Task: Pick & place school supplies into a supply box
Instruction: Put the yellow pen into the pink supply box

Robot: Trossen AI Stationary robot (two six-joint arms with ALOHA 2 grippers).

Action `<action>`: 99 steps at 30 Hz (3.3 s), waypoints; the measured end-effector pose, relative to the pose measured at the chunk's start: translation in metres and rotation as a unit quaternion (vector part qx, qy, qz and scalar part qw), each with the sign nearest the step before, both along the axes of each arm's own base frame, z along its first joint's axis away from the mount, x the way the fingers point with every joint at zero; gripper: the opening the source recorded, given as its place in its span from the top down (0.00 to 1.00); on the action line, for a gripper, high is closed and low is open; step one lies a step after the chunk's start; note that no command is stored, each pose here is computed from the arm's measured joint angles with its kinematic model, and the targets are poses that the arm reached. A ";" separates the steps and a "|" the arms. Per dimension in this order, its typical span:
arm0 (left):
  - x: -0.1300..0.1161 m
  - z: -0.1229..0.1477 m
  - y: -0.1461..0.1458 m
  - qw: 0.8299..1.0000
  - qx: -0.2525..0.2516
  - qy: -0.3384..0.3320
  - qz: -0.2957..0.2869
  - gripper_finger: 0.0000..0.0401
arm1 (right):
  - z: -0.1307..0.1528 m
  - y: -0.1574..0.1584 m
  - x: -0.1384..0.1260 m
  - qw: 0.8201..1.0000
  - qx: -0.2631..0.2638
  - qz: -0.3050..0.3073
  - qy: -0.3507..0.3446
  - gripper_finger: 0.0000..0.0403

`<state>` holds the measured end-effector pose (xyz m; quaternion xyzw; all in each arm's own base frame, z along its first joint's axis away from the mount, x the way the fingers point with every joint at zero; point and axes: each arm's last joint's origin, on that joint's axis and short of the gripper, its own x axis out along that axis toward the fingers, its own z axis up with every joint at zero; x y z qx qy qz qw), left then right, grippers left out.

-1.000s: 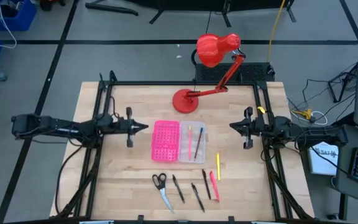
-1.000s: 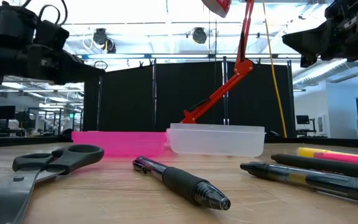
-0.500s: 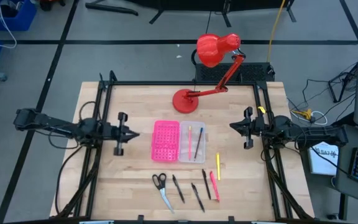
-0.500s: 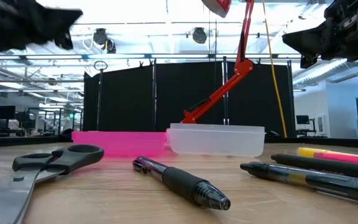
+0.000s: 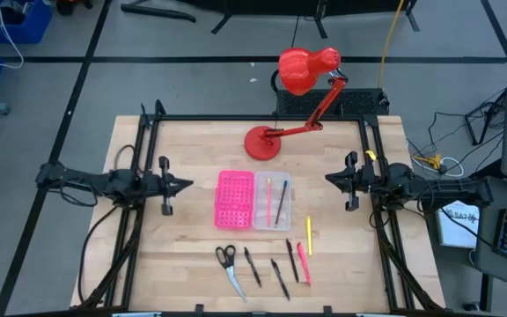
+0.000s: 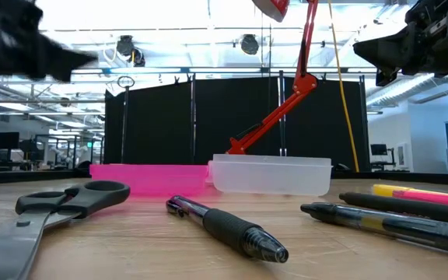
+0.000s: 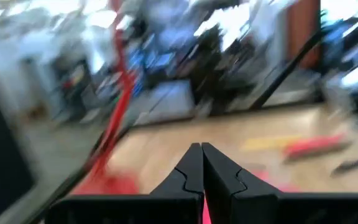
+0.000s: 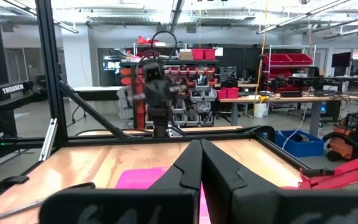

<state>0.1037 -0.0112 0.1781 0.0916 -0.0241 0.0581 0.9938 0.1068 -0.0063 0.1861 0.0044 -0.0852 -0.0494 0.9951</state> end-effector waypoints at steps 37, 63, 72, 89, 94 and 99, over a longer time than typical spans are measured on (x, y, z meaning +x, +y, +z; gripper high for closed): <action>-0.003 0.008 0.005 0.993 0.053 -0.046 0.094 0.92 | 0.153 0.050 0.112 0.868 0.169 -0.169 0.435 1.00; -0.003 0.005 0.006 0.994 0.011 -0.041 0.102 0.92 | 0.043 0.191 0.157 0.651 0.243 -0.420 0.584 0.83; -0.003 0.005 0.006 0.994 0.012 -0.039 0.102 0.92 | -0.010 0.172 0.163 0.625 0.323 -0.405 0.585 0.56; -0.003 0.006 0.006 0.993 0.031 -0.042 0.104 0.92 | -0.027 0.164 0.178 0.629 0.393 -0.369 0.560 0.58; -0.003 0.006 0.006 0.994 0.014 -0.045 0.103 0.92 | -0.030 0.162 0.176 0.627 0.385 -0.374 0.565 0.61; -0.003 0.006 0.006 0.994 0.004 -0.048 0.101 0.92 | -0.043 0.158 0.166 0.604 0.381 -0.386 0.584 0.65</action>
